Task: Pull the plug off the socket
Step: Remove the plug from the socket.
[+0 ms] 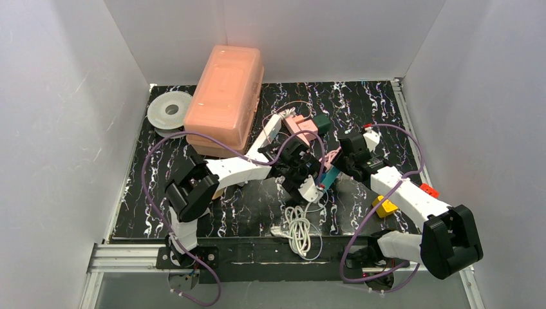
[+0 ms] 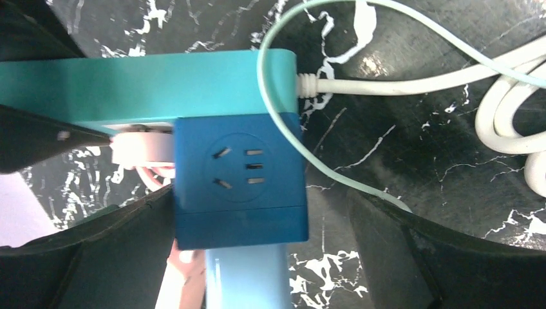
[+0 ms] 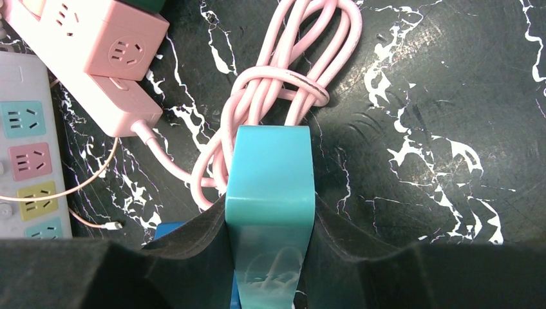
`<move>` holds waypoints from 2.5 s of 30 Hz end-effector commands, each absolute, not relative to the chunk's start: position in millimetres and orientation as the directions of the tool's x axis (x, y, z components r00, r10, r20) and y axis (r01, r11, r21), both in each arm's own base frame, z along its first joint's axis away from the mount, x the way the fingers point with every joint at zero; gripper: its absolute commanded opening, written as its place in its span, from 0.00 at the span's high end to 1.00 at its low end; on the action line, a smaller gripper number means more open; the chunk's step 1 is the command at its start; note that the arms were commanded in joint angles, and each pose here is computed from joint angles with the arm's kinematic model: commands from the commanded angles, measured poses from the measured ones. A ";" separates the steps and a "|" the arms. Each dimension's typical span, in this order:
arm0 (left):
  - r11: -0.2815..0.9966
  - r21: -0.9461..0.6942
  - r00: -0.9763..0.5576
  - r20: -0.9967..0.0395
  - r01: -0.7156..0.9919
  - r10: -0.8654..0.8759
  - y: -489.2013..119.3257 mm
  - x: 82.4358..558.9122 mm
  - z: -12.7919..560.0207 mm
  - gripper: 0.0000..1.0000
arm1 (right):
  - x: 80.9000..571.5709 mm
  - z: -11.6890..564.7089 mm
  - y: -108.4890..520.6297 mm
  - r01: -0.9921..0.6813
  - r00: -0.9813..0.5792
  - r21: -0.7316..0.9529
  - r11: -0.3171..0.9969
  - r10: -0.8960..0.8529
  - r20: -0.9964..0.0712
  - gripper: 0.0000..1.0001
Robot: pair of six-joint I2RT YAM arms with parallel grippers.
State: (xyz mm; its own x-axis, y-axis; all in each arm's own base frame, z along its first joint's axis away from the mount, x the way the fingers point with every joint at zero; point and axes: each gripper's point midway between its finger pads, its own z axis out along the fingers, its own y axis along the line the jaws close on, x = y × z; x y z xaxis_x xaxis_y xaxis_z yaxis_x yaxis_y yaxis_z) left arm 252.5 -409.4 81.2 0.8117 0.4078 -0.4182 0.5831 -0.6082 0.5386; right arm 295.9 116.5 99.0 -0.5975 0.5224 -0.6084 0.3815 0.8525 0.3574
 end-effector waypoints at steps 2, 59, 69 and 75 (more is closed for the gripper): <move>-0.609 0.548 0.819 -0.389 0.574 0.422 -410.6 258.7 70.1 0.04 | 317.0 142.7 136.2 0.328 -0.516 0.492 0.806 0.590 -0.621 0.99; -0.480 0.711 0.834 -0.282 0.514 0.475 -361.4 300.7 150.4 1.00 | 273.2 87.8 82.3 0.307 -0.601 0.185 0.934 0.340 -0.723 0.99; -0.481 0.745 0.870 -0.276 0.462 0.409 -388.3 300.2 156.2 1.00 | 272.6 77.6 97.3 0.226 -0.667 0.177 0.958 0.285 -0.688 0.99; -0.491 0.739 0.876 -0.289 0.461 0.387 -401.7 304.0 154.9 1.00 | 269.0 74.4 100.9 0.178 -0.682 0.114 0.977 0.207 -0.702 0.99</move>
